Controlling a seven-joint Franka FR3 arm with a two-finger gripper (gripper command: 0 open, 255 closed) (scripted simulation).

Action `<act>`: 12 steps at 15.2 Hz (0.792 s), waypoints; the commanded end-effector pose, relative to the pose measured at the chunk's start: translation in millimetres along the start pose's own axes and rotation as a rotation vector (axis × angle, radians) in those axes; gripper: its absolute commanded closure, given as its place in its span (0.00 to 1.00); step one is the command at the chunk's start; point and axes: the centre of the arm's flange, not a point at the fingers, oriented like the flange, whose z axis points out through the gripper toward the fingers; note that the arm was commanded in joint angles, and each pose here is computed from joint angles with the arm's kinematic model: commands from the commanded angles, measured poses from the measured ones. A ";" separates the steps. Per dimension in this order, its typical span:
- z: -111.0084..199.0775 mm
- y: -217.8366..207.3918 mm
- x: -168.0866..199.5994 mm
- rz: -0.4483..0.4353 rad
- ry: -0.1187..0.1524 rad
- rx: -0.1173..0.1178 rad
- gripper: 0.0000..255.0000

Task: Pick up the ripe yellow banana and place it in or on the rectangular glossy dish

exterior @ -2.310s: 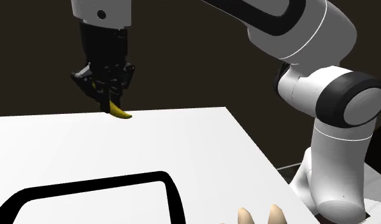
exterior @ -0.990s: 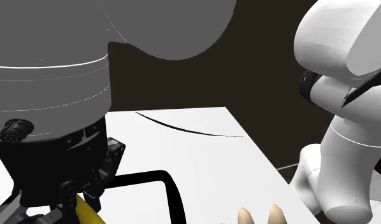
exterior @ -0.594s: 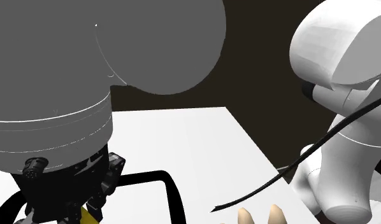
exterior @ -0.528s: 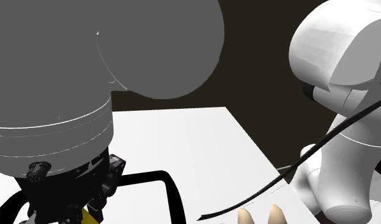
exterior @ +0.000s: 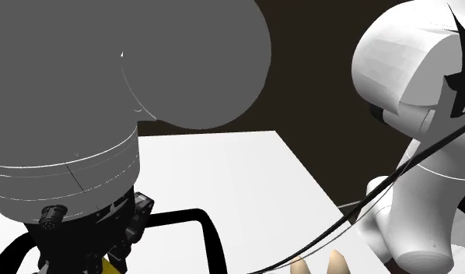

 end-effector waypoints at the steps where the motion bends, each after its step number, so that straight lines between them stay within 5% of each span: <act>1: 0.0 0.0 0.0 0.000 0.000 0.000 0.00; 6: 0.0 0.0 0.0 0.000 0.000 0.000 0.00; 10: -50.0 0.0 0.0 0.000 0.000 0.000 0.00; 12: -50.0 0.1 -0.1 0.000 0.000 0.000 0.00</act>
